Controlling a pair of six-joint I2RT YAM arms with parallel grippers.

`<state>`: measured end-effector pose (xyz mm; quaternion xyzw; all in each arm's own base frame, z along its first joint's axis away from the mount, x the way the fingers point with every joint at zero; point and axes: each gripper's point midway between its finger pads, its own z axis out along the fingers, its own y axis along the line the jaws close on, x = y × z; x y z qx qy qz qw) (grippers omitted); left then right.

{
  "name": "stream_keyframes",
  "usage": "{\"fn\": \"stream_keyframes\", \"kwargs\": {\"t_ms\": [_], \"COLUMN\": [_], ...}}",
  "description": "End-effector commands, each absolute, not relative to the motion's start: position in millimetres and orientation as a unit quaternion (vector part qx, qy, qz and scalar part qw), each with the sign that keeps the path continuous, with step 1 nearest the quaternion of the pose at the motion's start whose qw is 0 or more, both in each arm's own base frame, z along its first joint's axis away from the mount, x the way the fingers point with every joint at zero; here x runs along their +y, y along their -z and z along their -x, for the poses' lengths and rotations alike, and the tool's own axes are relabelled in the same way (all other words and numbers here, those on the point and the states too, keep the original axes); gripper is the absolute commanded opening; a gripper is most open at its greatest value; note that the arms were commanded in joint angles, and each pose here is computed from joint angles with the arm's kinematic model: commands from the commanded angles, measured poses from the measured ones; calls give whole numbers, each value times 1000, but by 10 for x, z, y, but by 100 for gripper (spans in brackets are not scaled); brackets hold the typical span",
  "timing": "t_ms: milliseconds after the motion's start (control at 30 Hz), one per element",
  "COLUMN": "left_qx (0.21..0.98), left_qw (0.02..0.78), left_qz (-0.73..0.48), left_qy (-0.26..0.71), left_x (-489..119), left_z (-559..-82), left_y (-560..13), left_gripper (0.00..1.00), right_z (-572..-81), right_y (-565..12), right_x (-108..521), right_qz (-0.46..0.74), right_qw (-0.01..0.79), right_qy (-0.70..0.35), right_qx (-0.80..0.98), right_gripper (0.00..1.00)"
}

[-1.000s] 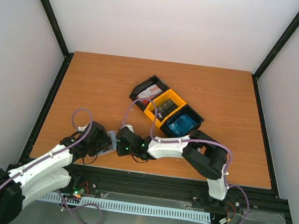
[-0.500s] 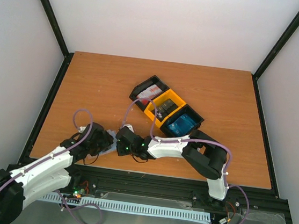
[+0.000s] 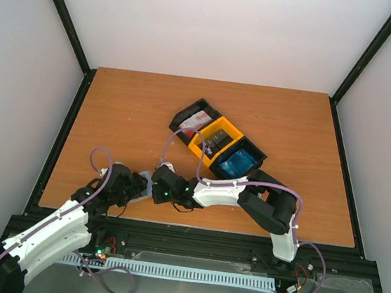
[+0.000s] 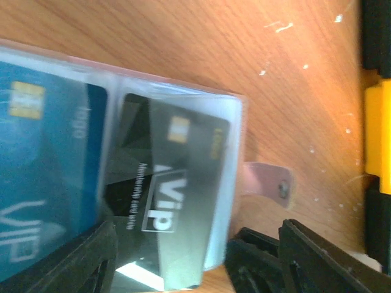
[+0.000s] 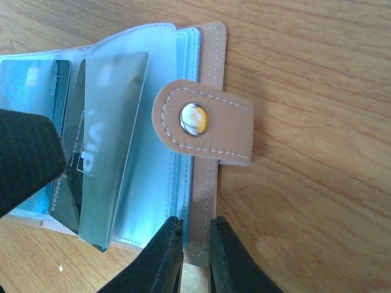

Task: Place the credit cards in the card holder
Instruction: Insert the credit card into the card holder.

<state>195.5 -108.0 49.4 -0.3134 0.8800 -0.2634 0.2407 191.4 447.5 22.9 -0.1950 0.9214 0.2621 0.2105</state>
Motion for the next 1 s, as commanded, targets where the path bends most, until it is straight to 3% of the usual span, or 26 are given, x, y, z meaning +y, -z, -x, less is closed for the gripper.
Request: {"fn": "stream_keyframes", "kwargs": {"t_ms": [0, 533, 767, 967], "left_qx": [885, 923, 923, 913], "left_qw": [244, 154, 163, 190], "left_qz": [333, 316, 279, 237], "left_qy": [217, 153, 211, 271], "left_x": [-913, -933, -1167, -1368], "left_z": [-1912, -1721, -1855, -1982], "left_y": [-472, -140, -159, -338], "left_gripper": [75, 78, 76, 75], "right_z": [-1823, -1797, -1821, -1801], "right_y": [69, 131, 23, 18], "right_x": [4314, 4318, 4184, 4100], "right_qz": [200, 202, 168, 159], "right_qw": [178, 167, 188, 189], "right_qy": [-228, -227, -235, -236], "right_qx": [936, 938, 939, 940], "right_gripper": [15, 15, 3, 3]}}
